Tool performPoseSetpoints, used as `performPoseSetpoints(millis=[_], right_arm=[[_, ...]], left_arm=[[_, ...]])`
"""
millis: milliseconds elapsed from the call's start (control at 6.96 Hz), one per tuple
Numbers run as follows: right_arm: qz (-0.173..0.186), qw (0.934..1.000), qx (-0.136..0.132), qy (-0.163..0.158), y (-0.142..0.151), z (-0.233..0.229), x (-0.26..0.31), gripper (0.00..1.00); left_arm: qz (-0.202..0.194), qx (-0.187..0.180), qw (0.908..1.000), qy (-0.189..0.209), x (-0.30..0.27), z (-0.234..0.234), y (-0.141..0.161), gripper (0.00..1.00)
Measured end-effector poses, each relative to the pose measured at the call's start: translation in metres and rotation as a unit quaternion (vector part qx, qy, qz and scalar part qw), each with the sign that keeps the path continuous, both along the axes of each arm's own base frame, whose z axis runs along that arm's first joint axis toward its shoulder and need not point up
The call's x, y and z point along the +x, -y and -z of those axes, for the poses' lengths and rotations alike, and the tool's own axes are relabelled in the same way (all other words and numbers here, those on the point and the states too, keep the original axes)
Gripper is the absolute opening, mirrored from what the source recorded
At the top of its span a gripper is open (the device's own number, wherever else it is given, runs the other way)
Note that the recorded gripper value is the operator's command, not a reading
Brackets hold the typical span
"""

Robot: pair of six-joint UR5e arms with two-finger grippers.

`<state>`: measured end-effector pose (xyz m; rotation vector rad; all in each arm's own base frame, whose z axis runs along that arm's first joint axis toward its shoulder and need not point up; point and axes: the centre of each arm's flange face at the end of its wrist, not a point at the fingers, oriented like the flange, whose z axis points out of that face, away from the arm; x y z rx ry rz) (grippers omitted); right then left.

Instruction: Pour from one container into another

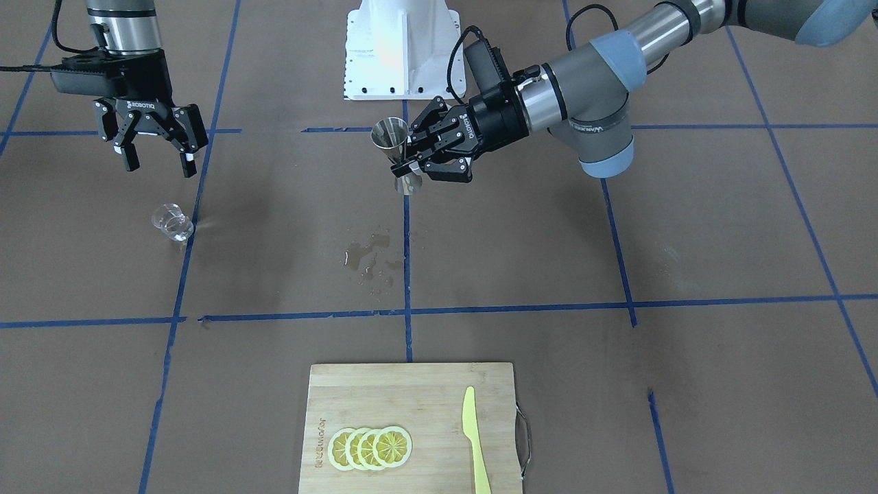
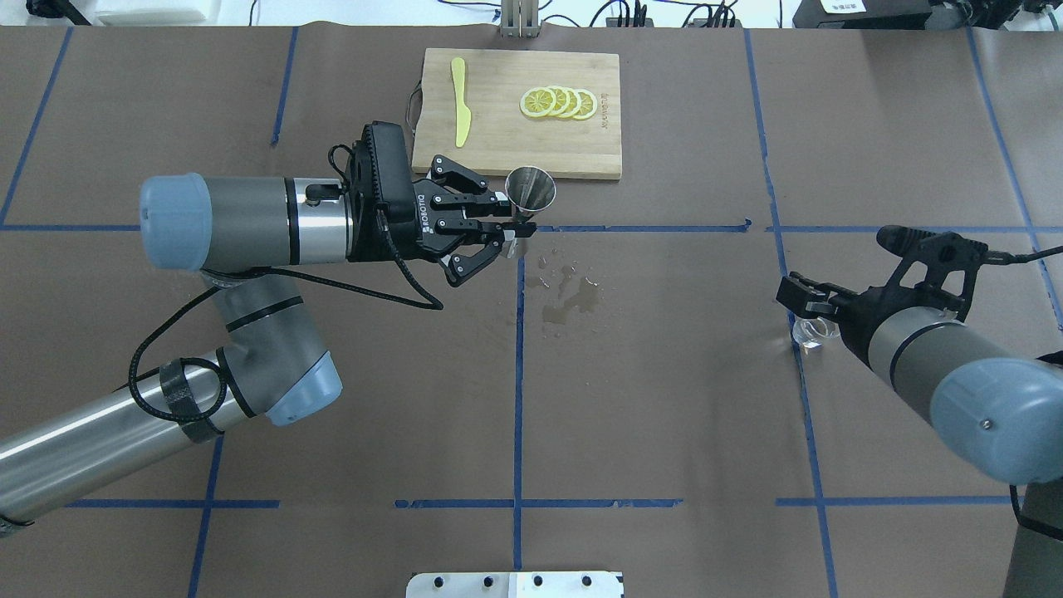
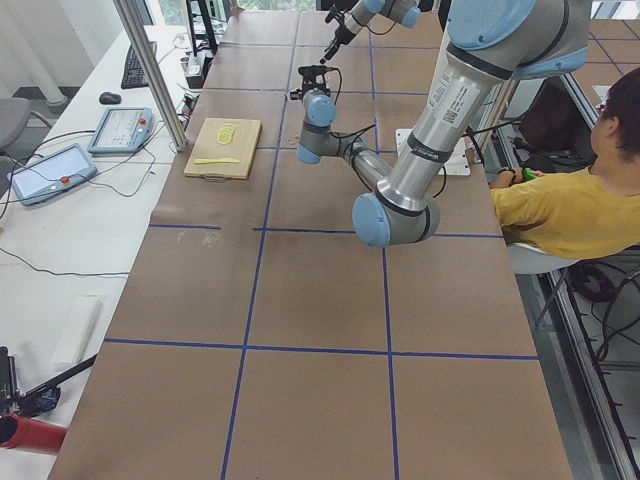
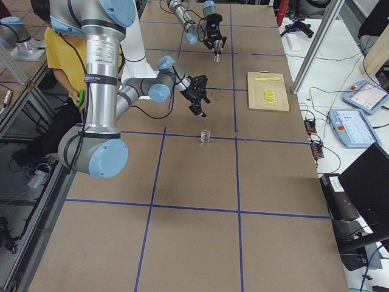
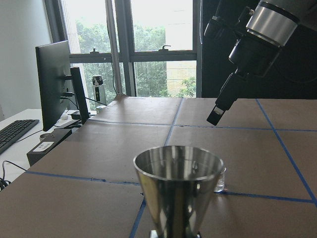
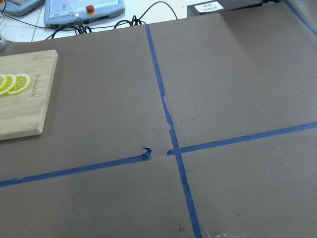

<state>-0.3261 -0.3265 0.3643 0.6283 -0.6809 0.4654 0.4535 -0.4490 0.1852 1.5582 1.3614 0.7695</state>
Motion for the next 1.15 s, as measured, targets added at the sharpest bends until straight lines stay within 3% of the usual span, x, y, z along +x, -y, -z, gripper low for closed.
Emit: performPoseSetpoints(millis=[144,574,1149], right_arm=[[-0.022,0.9991,0.03,-0.02,-0.003,-0.02,-0.017,1.0],[-0.066,0.9904,0.117,-0.035,-0.015,-0.096,-0.046,1.0],[-0.093,0.9792,0.172,-0.052,-0.034,-0.148,-0.07,1.0]], left_arm=[[0.0,0.0,1.0,0.0,0.0,-0.001,0.0,0.0],[0.0,-0.001,1.0,0.0,-0.002,-0.002,-0.001,0.0],[0.006,-0.005,1.0,-0.002,0.0,-0.004,-0.002,0.0]])
